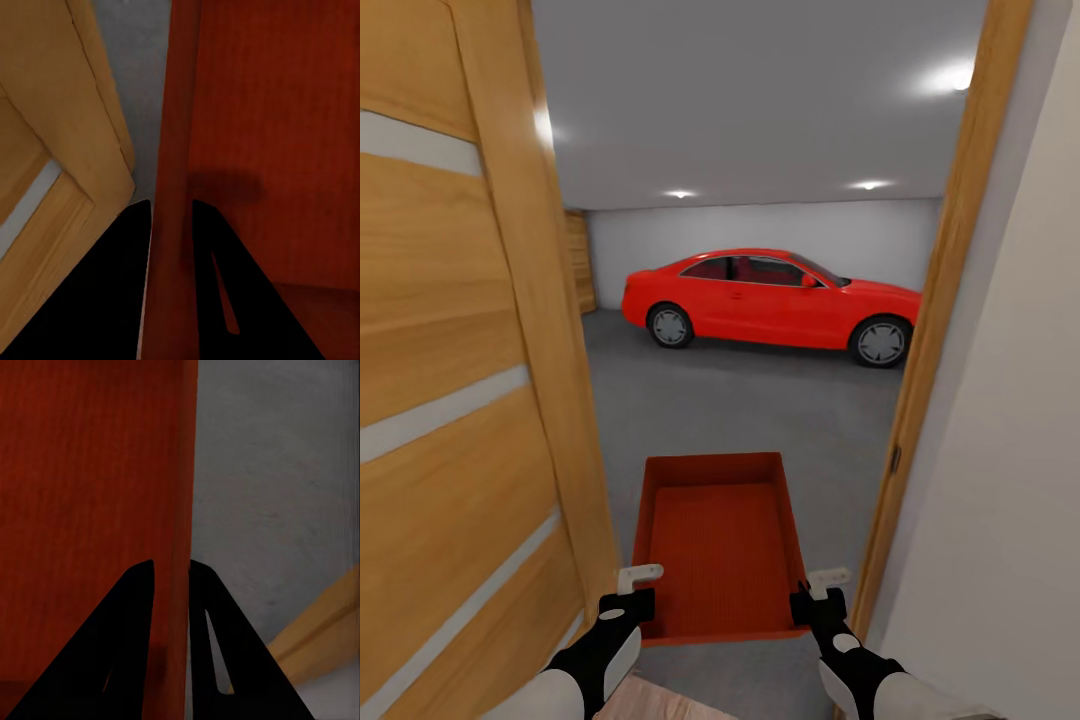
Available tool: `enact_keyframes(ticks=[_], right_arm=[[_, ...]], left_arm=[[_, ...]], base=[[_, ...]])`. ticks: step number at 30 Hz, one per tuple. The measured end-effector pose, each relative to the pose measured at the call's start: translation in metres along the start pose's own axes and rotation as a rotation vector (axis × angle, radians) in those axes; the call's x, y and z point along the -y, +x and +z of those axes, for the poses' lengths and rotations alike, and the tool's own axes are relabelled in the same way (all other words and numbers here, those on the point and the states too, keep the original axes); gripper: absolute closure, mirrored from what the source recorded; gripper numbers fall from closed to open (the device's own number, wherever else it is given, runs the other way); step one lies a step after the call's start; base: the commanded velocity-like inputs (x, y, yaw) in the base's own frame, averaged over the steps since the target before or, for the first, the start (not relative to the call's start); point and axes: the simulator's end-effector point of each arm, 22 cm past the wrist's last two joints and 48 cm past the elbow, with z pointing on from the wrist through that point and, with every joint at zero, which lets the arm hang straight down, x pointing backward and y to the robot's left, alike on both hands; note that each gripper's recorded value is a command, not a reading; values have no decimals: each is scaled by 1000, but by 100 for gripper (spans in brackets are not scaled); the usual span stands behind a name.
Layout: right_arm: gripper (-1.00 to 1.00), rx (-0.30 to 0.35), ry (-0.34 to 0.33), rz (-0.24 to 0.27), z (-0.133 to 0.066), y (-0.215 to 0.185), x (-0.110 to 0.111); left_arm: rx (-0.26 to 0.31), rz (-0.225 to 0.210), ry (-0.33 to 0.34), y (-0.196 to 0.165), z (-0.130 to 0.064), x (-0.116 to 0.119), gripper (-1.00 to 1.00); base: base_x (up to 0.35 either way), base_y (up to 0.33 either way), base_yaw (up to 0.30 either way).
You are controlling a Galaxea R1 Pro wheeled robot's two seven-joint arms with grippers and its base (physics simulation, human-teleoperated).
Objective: Move the two storage containers from the living room to the garage. In the garage, place one container on the floor and stack the other container on top of it (either order is fine).
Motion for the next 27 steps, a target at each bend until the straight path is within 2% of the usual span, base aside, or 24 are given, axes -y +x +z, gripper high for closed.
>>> enact_keyframes(ticks=[5, 11, 24, 27], right_arm=[[100, 0, 0, 0, 0, 0, 0], [100, 0, 0, 0, 0, 0, 0], [100, 0, 0, 0, 0, 0, 0], [100, 0, 0, 0, 0, 0, 0]], left_arm=[[0, 0, 0, 0, 0, 0, 100], [0, 0, -1, 0, 0, 0, 100], [0, 0, 0, 0, 0, 0, 100], [0, 0, 0, 0, 0, 0, 100]], base=[[246, 219, -241], [246, 219, -54], [246, 219, -265], [246, 219, -84]])
